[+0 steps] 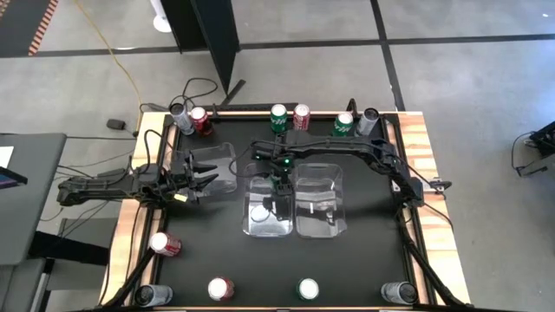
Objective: Sort soda cans
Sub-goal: Put the middle right green soda can into the right transparent bin
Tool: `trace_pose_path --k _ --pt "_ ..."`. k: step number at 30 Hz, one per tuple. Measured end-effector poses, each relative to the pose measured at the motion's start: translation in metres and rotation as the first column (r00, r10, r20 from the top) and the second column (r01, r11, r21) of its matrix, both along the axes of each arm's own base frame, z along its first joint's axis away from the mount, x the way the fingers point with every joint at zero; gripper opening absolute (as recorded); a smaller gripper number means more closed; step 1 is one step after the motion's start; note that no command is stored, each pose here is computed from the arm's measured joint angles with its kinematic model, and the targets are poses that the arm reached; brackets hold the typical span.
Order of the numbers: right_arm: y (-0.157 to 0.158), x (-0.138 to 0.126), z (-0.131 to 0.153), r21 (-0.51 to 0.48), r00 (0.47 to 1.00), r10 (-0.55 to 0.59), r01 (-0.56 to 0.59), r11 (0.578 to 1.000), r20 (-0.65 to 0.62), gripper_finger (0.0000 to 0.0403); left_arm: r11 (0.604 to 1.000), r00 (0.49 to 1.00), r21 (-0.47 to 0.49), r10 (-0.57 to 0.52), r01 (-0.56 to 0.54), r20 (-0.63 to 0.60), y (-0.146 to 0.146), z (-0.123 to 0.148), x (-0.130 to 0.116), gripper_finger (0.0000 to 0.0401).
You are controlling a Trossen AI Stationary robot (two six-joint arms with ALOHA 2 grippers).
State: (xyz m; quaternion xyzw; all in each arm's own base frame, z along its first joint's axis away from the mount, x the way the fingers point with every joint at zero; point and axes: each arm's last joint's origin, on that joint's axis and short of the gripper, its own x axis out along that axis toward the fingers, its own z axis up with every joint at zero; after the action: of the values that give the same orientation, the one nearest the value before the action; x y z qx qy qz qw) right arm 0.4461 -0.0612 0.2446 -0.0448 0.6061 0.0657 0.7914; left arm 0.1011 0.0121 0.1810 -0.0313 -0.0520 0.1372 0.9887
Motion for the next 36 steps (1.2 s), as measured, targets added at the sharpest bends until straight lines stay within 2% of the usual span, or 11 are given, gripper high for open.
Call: trace_pose_path --k 24,29,36 --pt "-0.001 -0.002 0.0 -0.003 1.0 -0.006 0.006 1.0 0.001 0.0301 1.0 1.0 -0.002 0.0 0.0 0.001 0.0 0.0 0.0 0.0132" --pt "0.01 -0.014 0.035 -0.01 0.999 0.017 -0.016 1.0 0.04 0.0301 1.0 1.0 -0.002 0.0 0.0 0.0 0.0 0.0 0.0 0.0132" --pt "0.023 -0.051 0.087 0.002 0.999 -0.013 0.013 1.0 0.053 0.0301 1.0 1.0 -0.007 -0.001 0.001 0.001 0.0 0.0 0.0 0.0132"
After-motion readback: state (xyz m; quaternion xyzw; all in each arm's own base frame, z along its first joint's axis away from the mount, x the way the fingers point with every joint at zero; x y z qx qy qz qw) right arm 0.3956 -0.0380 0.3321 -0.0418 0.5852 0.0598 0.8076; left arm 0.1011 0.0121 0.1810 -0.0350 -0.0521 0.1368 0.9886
